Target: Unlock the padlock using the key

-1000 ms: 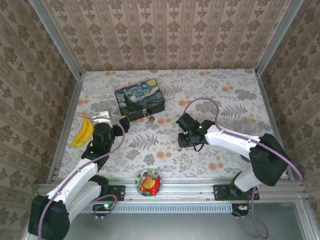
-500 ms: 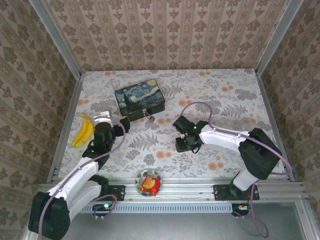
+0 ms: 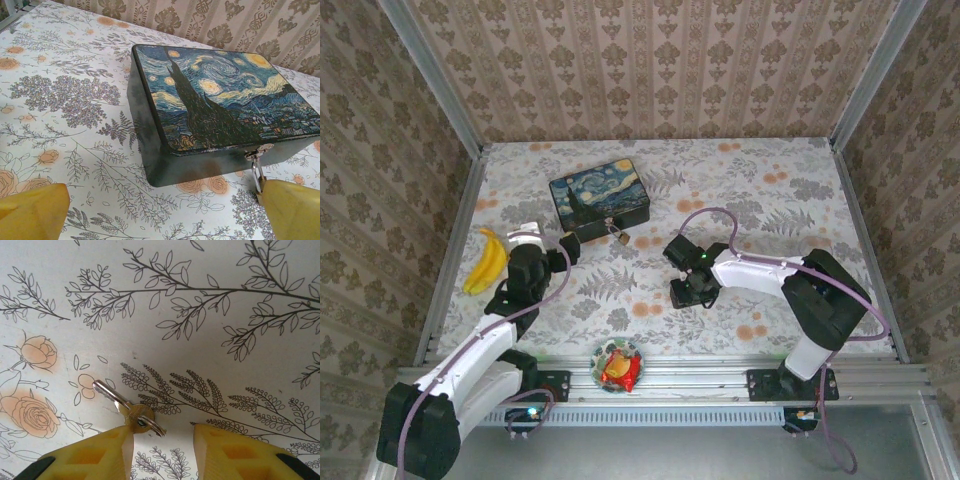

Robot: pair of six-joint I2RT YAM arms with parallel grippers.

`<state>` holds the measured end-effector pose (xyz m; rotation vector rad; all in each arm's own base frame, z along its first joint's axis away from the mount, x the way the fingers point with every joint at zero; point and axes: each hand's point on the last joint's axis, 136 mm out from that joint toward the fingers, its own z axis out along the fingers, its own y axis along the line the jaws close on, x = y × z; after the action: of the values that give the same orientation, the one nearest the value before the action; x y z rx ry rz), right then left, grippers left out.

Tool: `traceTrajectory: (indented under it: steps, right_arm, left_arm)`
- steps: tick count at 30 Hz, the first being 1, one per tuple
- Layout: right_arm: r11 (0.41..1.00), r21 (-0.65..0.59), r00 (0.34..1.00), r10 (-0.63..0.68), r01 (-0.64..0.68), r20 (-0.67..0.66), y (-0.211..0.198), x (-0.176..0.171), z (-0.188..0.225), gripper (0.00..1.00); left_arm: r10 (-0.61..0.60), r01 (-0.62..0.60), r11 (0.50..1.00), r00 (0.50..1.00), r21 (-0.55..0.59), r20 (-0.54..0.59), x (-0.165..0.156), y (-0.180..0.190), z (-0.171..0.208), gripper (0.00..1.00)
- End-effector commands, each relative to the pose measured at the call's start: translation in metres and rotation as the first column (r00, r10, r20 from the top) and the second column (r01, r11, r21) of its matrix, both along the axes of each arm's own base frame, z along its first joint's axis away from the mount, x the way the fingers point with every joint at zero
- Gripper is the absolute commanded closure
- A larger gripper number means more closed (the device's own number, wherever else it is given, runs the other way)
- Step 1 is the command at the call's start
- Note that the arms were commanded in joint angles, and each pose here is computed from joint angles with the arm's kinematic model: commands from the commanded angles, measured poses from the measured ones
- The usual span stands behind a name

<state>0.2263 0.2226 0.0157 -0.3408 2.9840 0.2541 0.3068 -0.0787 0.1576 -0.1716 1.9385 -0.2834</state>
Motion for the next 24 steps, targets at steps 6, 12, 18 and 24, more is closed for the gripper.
traceTrajectory:
  steps: [6, 12, 18, 24]
  right_arm:
    - [1.0, 0.009, 1.0, 0.023, -0.023, -0.02, 0.009, -0.004, -0.016, 0.62]
    - [1.0, -0.015, 0.999, 0.026, -0.027, -0.022, 0.008, -0.006, -0.02, 0.63]
    - [0.999, -0.027, 0.999, 0.033, -0.033, -0.019, 0.01, -0.006, -0.02, 0.65]
    - [0.998, -0.033, 0.999, 0.051, -0.051, -0.001, 0.017, -0.005, -0.012, 0.65]
  left_arm:
    - [0.033, -0.032, 0.999, 0.999, -0.031, 0.025, 0.005, 0.003, 0.012, 0.0]
    - [0.031, -0.03, 0.999, 0.999, -0.036, 0.019, 0.003, 0.003, 0.012, 0.0]
    - [0.043, -0.042, 0.998, 0.999, -0.042, 0.022, 0.002, 0.006, 0.012, 0.0]
    - [0.045, -0.044, 0.998, 0.999, -0.041, 0.015, 0.001, 0.007, 0.01, 0.0]
